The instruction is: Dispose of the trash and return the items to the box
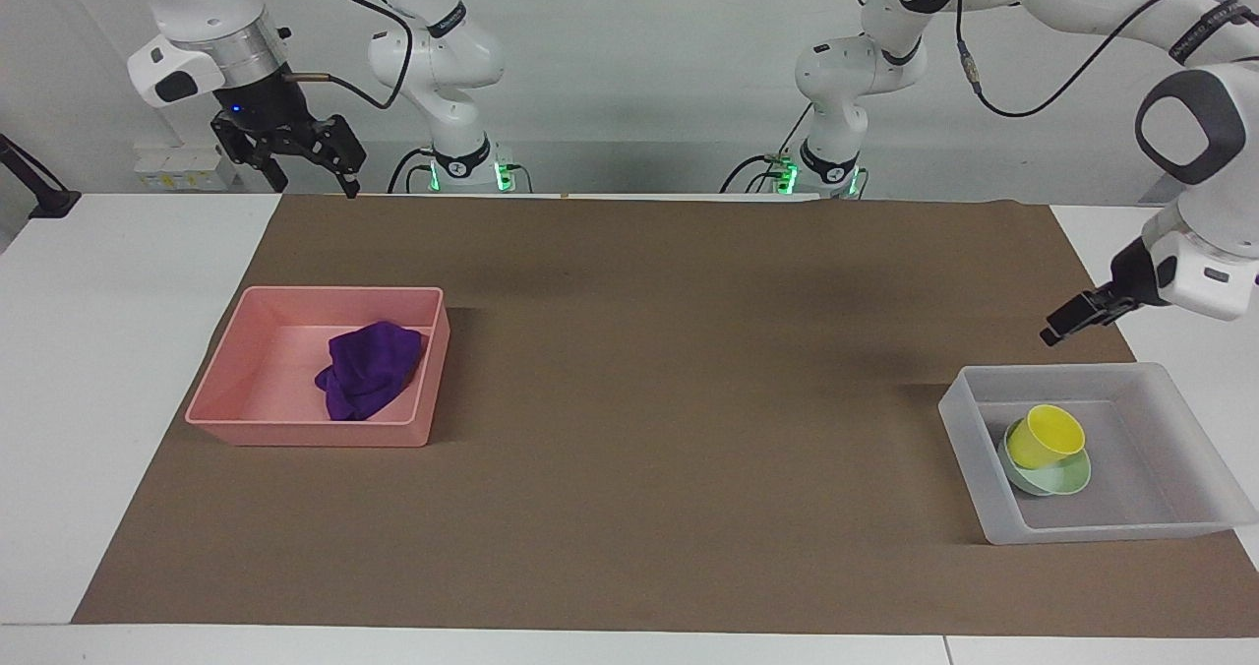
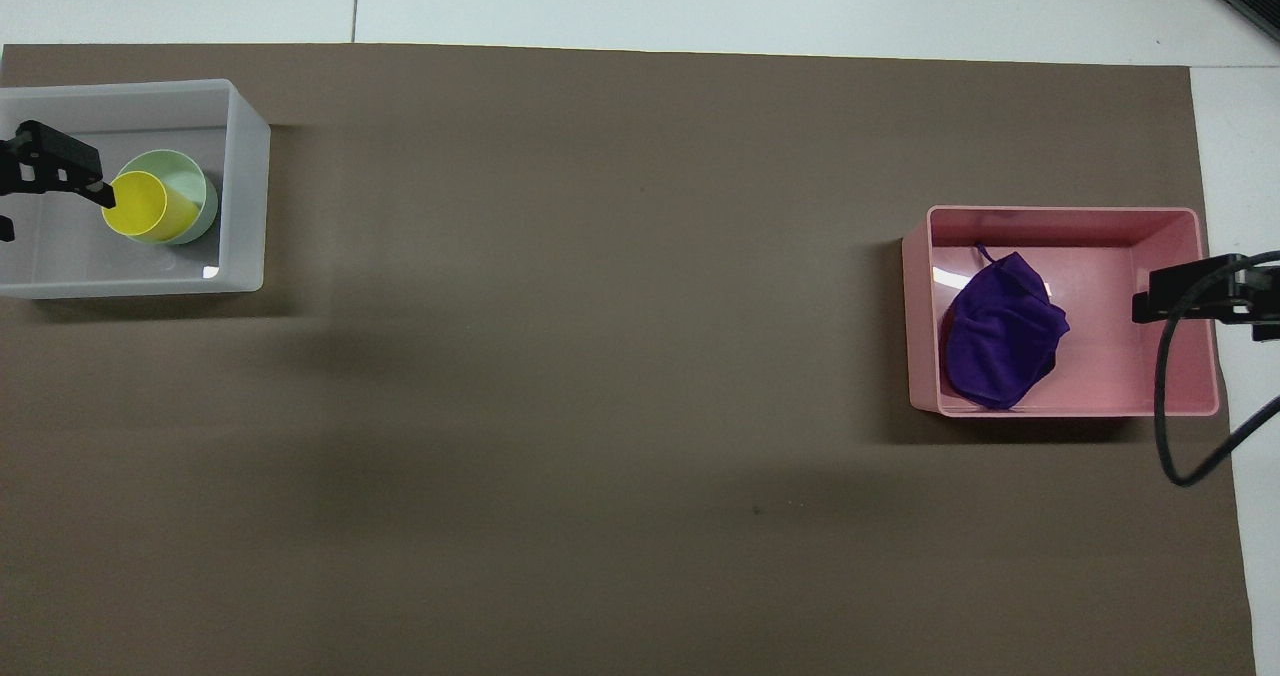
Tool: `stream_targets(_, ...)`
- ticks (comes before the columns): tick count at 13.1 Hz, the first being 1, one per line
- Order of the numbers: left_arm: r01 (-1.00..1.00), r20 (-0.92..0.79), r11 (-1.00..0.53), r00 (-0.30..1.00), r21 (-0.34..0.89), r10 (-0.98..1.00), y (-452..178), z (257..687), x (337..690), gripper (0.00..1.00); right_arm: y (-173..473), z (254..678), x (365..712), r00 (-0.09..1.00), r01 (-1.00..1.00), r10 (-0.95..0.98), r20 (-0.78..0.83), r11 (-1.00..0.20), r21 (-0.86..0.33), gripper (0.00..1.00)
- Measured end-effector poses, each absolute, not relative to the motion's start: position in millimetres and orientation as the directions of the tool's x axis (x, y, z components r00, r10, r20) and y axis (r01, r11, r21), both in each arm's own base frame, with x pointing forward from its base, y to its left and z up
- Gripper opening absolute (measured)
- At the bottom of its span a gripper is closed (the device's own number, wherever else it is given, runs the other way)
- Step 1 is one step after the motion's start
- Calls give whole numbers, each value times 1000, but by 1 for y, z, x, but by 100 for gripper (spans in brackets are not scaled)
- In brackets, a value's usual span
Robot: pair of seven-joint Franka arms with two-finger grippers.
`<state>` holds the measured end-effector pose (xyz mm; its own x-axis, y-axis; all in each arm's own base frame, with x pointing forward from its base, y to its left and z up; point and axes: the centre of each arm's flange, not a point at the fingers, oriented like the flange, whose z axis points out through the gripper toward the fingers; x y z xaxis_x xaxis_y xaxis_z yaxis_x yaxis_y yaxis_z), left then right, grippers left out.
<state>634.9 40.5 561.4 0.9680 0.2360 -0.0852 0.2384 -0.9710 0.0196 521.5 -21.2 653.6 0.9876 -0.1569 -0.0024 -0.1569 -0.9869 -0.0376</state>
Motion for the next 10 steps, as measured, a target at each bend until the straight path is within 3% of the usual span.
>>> stream_targets(2, 205, -105, -979, 973, 4, 204, 13, 573, 625, 100, -20, 654, 521, 988, -155, -155, -2, -987, -38, 100)
stream_targets(10, 218, -120, -976, 969, -1, 216, 20, 567, 624, 100, -20, 653, 520, 988, -155, -154, -4, -987, -38, 100)
